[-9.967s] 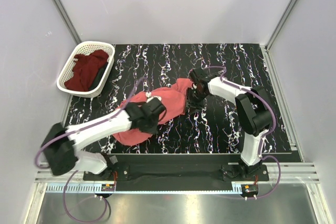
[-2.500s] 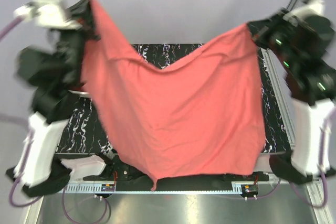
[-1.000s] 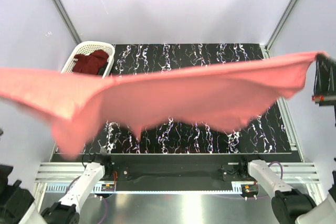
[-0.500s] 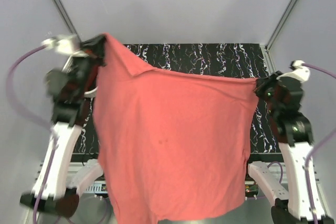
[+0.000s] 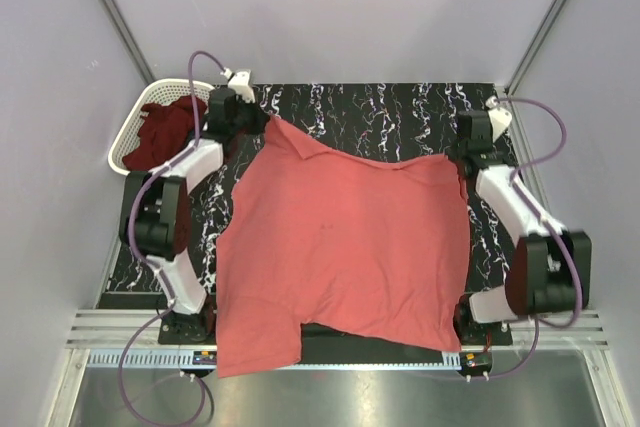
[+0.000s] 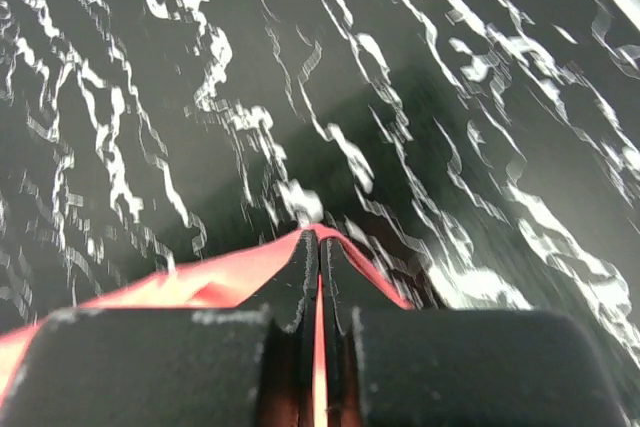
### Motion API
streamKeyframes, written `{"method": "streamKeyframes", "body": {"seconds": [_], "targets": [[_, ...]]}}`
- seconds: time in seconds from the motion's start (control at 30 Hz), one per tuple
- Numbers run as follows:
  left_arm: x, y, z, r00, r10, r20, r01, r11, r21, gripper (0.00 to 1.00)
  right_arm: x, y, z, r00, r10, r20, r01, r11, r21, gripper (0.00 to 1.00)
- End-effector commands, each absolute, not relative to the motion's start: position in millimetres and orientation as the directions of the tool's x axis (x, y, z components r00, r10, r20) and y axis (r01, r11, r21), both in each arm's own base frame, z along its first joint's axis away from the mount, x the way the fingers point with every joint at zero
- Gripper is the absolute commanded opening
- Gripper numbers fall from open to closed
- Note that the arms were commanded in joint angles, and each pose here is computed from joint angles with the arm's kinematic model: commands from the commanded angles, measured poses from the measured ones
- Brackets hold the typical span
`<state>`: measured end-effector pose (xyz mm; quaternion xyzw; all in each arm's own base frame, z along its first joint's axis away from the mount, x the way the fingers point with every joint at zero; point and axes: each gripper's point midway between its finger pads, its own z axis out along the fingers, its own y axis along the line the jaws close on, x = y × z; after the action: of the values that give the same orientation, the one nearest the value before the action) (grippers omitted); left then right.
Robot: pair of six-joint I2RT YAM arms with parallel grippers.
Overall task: Fold and stack the t-shirts
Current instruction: Flatten the tshirt out, then fold the tshirt
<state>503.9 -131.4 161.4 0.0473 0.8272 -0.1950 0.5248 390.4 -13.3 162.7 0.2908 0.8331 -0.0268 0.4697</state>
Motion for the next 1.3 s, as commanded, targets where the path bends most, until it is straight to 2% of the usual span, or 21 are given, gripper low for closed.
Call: {"method": "streamKeyframes", "body": {"seconds": [0.0,0.03,0.1,0.13,0.2,0.23,0.27,0.37,0.43,0.57,0.63,0.7,0.77,0.8,0.9,1.13,1.27], "targets": [[550.6,-139.7,238.1,-0.244,-0.142,-0.959,0.360,0.905,-0.226,0.00,450.4,-25.9,204.9,-0.248,0.427,-0.870,0.492,0.829,0.266,0.00],[560.2,-140.4,220.2,-0.279,-0.134,-0.951,0.352,0.907,-0.231,0.00,461.7,-27.6,185.7,-0.291,0.424,-0.858,0.504,0.830,0.240,0.00],[572.2,-142.2,218.7,-0.293,-0.130,-0.947,0.349,0.908,-0.233,0.00,484.3,-35.8,197.2,-0.278,0.429,-0.859,0.508,0.825,0.248,0.00],[582.5,-143.6,232.7,-0.266,-0.135,-0.955,0.354,0.907,-0.227,0.00,492.4,-39.3,179.3,-0.321,0.418,-0.850,0.518,0.829,0.212,0.00],[593.2,-147.2,211.8,-0.315,-0.126,-0.941,0.349,0.906,-0.238,0.00,511.0,-47.6,190.8,-0.304,0.416,-0.857,0.524,0.824,0.215,0.00],[601.9,-147.9,226.6,-0.291,-0.129,-0.948,0.355,0.906,-0.232,0.00,516.5,-59.9,174.6,-0.335,0.424,-0.842,0.542,0.817,0.196,0.00],[607.1,-148.2,215.0,-0.312,-0.127,-0.942,0.347,0.907,-0.237,0.00,528.4,-60.0,184.2,-0.324,0.429,-0.843,0.523,0.824,0.218,0.00],[620.1,-149.8,225.9,-0.290,-0.140,-0.947,0.346,0.907,-0.240,0.00,551.5,-65.5,174.1,-0.365,0.421,-0.830,0.485,0.847,0.217,0.00],[627.7,-151.9,212.1,-0.319,-0.138,-0.938,0.342,0.906,-0.250,0.00,562.2,-67.7,155.2,-0.410,0.419,-0.810,0.466,0.860,0.209,0.00],[640.4,-155.4,216.8,-0.317,-0.150,-0.936,0.345,0.901,-0.261,0.00,585.0,-59.3,152.8,-0.449,0.410,-0.794,0.398,0.887,0.233,0.03],[642.3,-156.7,214.4,-0.324,-0.159,-0.933,0.344,0.899,-0.272,0.00,584.9,-59.5,135.6,-0.500,0.412,-0.762,0.409,0.888,0.212,0.04],[641.9,-158.2,216.3,-0.332,-0.170,-0.928,0.340,0.896,-0.286,0.00,592.0,-61.8,142.6,-0.497,0.427,-0.756,0.411,0.883,0.228,0.04],[638.1,-160.8,216.7,-0.353,-0.174,-0.919,0.342,0.890,-0.300,0.00,591.9,-61.4,140.3,-0.517,0.440,-0.735,0.412,0.880,0.237,0.04],[635.9,-161.9,217.3,-0.360,-0.171,-0.917,0.345,0.889,-0.301,0.00,590.8,-61.4,139.9,-0.520,0.455,-0.723,0.423,0.872,0.245,0.00],[623.2,-165.6,223.2,-0.389,-0.163,-0.907,0.342,0.888,-0.307,0.00,580.9,-60.2,138.7,-0.551,0.494,-0.672,0.448,0.855,0.261,0.00],[569.6,-162.7,235.1,-0.470,-0.180,-0.864,0.285,0.896,-0.342,0.00,544.3,-58.3,131.8,-0.664,0.527,-0.530,0.491,0.842,0.222,0.00],[529.7,-160.3,222.5,-0.579,-0.209,-0.788,0.226,0.888,-0.402,0.00,526.0,-59.6,130.9,-0.709,0.528,-0.467,0.506,0.843,0.184,0.00]]}}
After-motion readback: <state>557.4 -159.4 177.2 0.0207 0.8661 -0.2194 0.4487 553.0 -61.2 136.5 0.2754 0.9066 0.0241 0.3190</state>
